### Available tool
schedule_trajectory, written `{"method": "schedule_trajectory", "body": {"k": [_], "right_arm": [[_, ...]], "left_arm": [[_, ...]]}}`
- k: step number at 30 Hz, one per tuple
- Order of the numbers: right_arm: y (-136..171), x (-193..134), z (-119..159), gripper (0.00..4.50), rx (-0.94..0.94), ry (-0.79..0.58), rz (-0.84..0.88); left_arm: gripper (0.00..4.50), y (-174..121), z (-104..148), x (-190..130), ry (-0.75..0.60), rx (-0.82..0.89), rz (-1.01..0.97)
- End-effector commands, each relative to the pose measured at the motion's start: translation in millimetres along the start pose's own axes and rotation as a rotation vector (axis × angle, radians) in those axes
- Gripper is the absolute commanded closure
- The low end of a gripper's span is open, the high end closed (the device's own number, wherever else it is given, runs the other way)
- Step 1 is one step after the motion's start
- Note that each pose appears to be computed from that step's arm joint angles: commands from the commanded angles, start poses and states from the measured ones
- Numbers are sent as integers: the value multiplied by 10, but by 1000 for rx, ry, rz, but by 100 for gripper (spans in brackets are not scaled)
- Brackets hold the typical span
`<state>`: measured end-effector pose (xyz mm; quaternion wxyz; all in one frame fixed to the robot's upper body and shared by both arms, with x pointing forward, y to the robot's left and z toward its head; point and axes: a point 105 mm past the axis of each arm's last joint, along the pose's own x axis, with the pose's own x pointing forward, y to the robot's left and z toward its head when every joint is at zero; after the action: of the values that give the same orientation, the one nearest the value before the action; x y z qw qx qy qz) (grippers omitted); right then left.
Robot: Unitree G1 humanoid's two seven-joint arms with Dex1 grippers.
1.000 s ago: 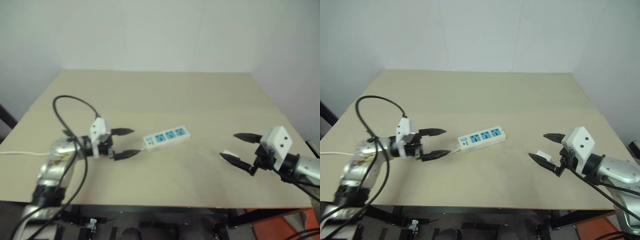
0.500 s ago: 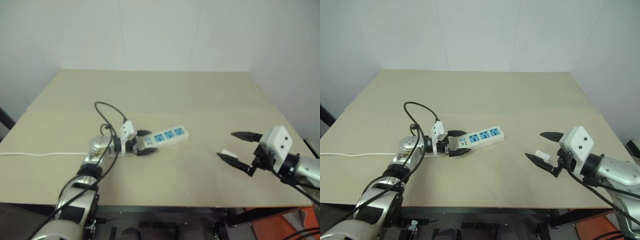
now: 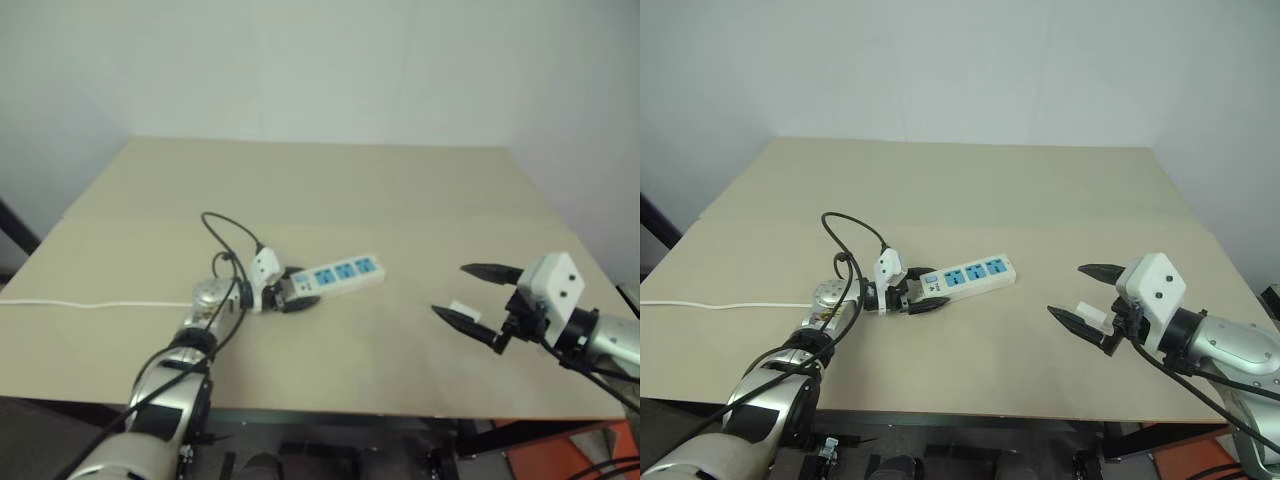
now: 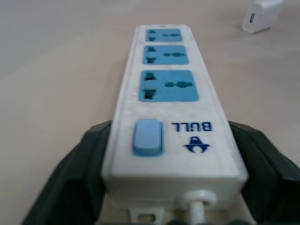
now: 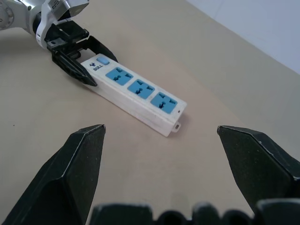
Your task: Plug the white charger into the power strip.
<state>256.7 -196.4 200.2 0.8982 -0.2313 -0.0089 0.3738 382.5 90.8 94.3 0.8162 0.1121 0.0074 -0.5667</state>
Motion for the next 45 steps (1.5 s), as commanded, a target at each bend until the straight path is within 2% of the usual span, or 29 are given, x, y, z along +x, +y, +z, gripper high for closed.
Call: {"method": "schedule_trajectory", "body": {"k": [1,4,11,15,18,23,30,45], "right_arm": [[0,-3,106,0,-25,-24,16],[-21,-1,99,0,-12,-25,30],[-238,87,58,0,-15,94,73],[-574,385,6,0,75,307,-37],[-714,534,68,0,158,412,-39],[-765,573,37,0,168,557,7],[-772,550,-81,0,145,679,69],[-686,524,-366,0,95,829,258]], "left_arm": [[122,-68,79,55,-41,-1,-66],[122,-143,99,51,-42,9,-140],[122,-372,208,15,-58,80,-329],[122,-551,144,-37,-38,83,-418],[122,-642,93,-82,-20,78,-449],[122,-703,42,-138,6,64,-440],[122,-715,5,-224,27,39,-383],[122,-717,-51,-423,60,-14,-309]]}}
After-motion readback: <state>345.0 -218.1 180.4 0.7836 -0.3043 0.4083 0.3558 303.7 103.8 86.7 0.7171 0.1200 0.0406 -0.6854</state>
